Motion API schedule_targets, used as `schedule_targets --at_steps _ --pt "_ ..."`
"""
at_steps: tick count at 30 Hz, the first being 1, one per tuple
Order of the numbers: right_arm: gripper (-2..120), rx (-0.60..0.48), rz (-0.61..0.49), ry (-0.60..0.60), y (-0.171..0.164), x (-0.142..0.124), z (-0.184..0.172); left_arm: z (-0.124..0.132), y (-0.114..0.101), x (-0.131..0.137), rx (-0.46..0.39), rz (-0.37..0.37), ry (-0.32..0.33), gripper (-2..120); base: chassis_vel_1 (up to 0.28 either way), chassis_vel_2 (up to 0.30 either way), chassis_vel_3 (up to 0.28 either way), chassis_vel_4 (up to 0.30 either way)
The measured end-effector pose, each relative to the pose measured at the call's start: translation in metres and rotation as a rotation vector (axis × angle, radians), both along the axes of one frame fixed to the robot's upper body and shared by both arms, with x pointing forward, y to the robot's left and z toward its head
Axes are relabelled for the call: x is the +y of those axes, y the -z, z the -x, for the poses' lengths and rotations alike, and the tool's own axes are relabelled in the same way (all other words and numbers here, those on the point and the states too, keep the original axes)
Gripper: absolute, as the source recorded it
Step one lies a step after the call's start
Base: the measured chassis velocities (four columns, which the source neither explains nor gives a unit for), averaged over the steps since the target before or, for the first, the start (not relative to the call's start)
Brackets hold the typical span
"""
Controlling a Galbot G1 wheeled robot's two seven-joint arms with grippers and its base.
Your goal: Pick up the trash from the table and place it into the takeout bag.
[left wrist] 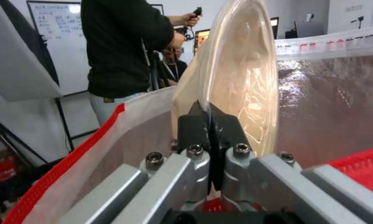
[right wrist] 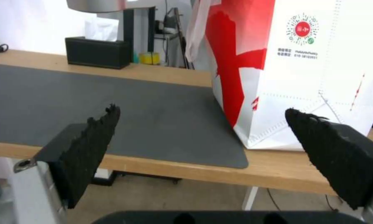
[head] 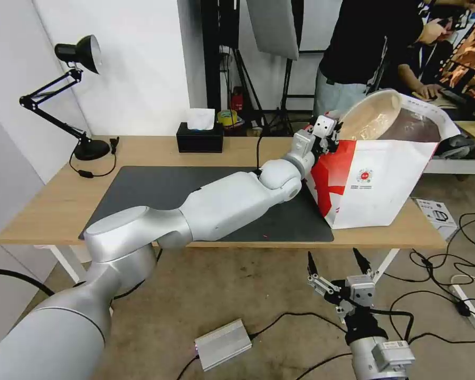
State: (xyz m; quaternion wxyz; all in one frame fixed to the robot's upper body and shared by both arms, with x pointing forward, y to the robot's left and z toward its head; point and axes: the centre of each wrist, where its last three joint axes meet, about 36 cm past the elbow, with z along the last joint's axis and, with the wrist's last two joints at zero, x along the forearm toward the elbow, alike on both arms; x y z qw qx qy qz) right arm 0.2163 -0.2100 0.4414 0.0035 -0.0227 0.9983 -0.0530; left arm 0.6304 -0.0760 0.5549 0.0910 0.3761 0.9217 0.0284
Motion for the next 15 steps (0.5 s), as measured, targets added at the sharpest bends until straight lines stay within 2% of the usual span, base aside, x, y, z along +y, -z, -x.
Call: schedule_targets --at_steps 6,8,9,13,14,15 --pt "100 0.000 0.000 0.000 0.0000 0.0000 0.0000 0.0033 0.0006 0.0022 -0.008 -0.005 0.013 1 0.000 0.000 0.000 0.000" --pt "100 0.000 0.000 0.000 0.0000 0.0000 0.0000 0.0044 -0.0010 0.0018 -0.014 0.003 0.017 12 0.000 0.000 0.000 0.000" --pt "100 0.000 0.000 0.000 0.0000 0.0000 0.0000 0.0044 -0.0010 0.0018 -0.014 0.003 0.017 12 0.000 0.000 0.000 0.000" --pt "100 0.000 0.000 0.000 0.0000 0.0000 0.0000 0.0084 -0.0026 -0.0014 -0.025 0.045 0.028 32 0.000 0.000 0.000 0.000" --pt "100 0.000 0.000 0.000 0.0000 0.0000 0.0000 0.0084 -0.0026 -0.0014 -0.025 0.045 0.028 32 0.000 0.000 0.000 0.000" --pt "100 0.000 0.000 0.000 0.0000 0.0000 0.0000 0.0099 -0.0036 -0.0017 -0.028 0.050 0.031 37 0.000 0.000 0.000 0.000"
